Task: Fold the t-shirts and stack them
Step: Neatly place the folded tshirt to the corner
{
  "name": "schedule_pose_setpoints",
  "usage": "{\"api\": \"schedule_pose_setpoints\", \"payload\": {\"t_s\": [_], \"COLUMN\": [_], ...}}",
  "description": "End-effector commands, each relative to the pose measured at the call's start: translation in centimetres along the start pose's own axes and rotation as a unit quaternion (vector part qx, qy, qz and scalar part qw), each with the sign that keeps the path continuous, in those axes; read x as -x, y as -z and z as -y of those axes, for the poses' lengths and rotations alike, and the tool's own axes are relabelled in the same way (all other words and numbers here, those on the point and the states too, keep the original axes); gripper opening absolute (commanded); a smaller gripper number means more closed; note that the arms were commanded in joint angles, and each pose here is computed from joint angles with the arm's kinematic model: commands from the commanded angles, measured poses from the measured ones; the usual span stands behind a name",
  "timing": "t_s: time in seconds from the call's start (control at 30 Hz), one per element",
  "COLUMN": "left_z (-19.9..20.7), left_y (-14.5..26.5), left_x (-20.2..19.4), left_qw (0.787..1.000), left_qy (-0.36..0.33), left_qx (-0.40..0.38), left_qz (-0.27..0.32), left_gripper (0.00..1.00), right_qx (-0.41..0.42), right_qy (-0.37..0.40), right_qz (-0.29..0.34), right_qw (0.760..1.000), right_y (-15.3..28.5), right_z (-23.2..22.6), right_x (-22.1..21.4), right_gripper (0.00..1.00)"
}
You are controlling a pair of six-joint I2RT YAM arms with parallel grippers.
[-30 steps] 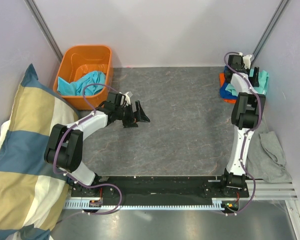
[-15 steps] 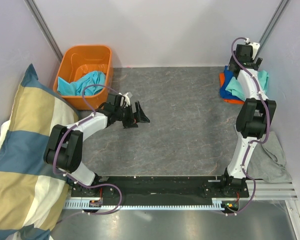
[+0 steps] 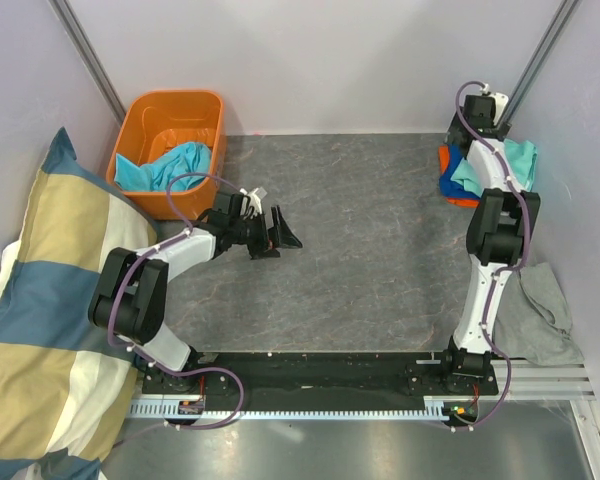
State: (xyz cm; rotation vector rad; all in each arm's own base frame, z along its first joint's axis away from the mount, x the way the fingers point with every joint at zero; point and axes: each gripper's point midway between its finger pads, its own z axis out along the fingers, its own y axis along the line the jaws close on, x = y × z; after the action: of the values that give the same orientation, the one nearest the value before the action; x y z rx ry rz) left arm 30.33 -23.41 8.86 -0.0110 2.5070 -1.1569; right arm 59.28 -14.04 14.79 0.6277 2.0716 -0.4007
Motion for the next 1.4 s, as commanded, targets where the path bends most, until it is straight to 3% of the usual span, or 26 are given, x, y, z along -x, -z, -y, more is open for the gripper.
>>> {"api": "schedule_pose_setpoints", "payload": {"t_s": [0.0, 0.5, 1.0, 1.1, 1.33, 1.37], "left_z": [1.4, 0.2, 0.1, 0.0, -0.1, -0.1], "left_y": [-0.6, -1.6, -2.0, -2.1, -2.3, -2.3], "left_x": [0.8, -1.0, -0.5, -0.6, -0.6, -0.6], "left_qw": [0.999, 0.998, 0.998, 0.998, 0.998, 0.998], "left_qy": [-0.01, 0.018, 0.027, 0.03, 0.032, 0.032], "left_qx": [-0.047, -0.056, -0.054, -0.053, -0.053, -0.053], "left_qz": [-0.005, -0.027, -0.029, -0.03, -0.033, -0.033], "left_gripper": [1.0, 1.0, 1.0, 1.0, 1.0, 1.0], "right_qx": [-0.008, -0.083, -0.136, -0.141, -0.132, -0.13], "right_qy": [-0.028, -0.015, -0.022, -0.024, -0.025, -0.024], "right_qz": [0.031, 0.058, 0.079, 0.077, 0.074, 0.075], "right_qw": [0.999, 0.995, 0.987, 0.987, 0.988, 0.988], "right_y": [-2.2, -6.3, -6.6, -6.7, -6.9, -6.9], "right_z": [-0.9, 0.7, 2.9, 3.4, 3.4, 3.4], "right_x": [1.6, -0.4, -0.5, -0.8, -0.8, -0.7], "right_gripper": [0.98, 0.98, 0.96, 0.81, 0.1, 0.06]}}
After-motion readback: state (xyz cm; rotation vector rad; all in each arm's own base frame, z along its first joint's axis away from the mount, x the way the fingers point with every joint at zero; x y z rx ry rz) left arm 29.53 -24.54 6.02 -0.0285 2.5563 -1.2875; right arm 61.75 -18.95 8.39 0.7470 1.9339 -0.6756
